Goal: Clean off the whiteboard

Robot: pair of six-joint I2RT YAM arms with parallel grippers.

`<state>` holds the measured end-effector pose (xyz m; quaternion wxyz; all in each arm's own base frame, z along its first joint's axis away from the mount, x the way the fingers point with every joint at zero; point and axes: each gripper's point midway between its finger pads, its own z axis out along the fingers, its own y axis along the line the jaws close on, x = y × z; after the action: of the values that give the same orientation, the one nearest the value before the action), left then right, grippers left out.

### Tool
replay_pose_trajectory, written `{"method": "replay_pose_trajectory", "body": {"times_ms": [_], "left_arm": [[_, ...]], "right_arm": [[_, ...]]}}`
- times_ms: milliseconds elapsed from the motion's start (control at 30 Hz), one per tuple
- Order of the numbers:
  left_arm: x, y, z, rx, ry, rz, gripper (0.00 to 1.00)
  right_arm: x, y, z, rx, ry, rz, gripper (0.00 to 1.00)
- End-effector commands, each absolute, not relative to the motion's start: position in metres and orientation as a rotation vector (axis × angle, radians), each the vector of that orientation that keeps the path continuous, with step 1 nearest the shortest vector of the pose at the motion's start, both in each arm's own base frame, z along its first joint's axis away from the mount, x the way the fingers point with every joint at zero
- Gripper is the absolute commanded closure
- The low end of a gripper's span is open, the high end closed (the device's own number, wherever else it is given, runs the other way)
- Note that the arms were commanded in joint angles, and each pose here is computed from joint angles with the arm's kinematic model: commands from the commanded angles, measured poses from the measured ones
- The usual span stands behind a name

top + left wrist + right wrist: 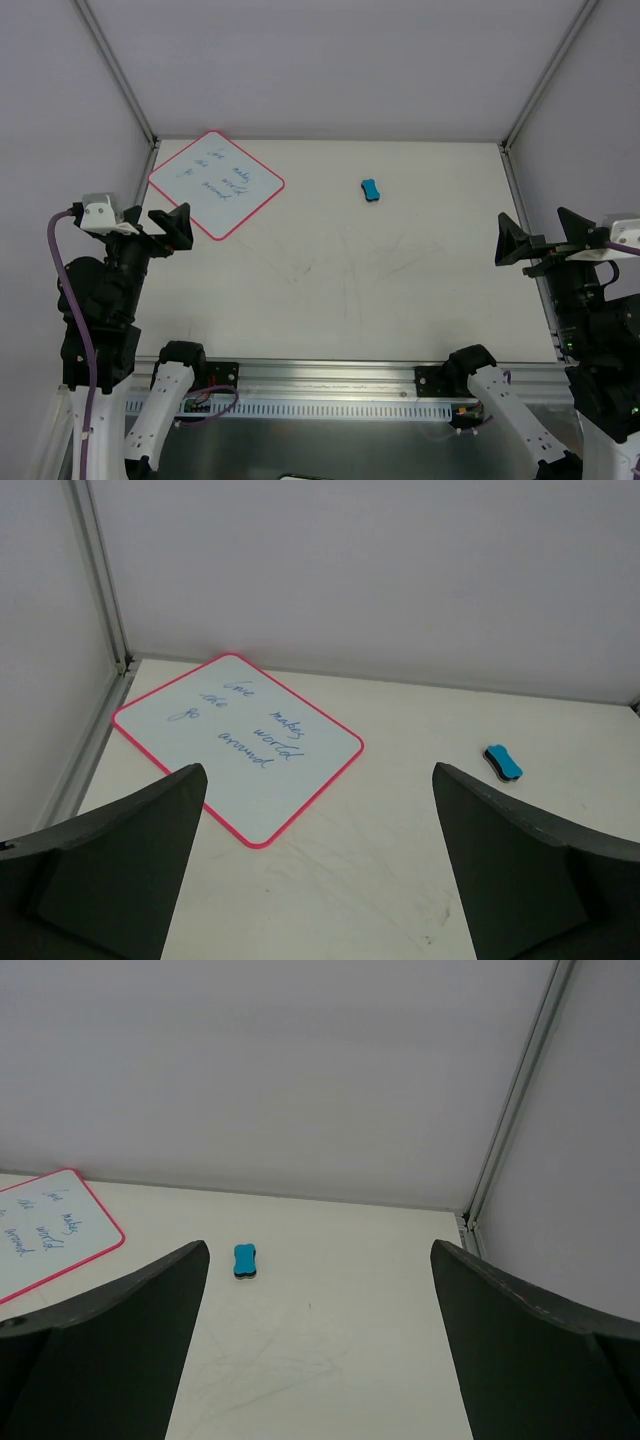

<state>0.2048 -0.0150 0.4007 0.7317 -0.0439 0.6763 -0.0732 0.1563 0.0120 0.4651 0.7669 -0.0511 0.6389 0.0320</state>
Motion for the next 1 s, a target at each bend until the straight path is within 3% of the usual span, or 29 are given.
{"method": "replay_pose_trajectory", "body": {"times_ms": [0,233,600,800,967], "left_arm": [[0.211,-0.018,0.398,-0.112,1.494,-0.187,0.01],[0.245,-0.029,0.356,-0.132,1.663,-0.239,0.01],[0.337,-0.064,0.232,-0.122,2.156,-0.361,0.01],[0.394,-0.064,0.172,-0.061,2.353,-0.294,0.01],[0.426,-0.067,0.124,-0.034,2.468,-0.282,0.07]], "right_arm": [[0.165,0.019,0.473,-0.122,1.359,0.092,0.01],[0.187,0.043,0.430,-0.111,1.483,0.208,0.01],[0.212,0.105,0.296,-0.150,1.869,0.503,0.01],[0.210,0.111,0.266,-0.126,1.946,0.545,0.01],[0.208,0.116,0.257,-0.135,1.975,0.571,0.01]]}}
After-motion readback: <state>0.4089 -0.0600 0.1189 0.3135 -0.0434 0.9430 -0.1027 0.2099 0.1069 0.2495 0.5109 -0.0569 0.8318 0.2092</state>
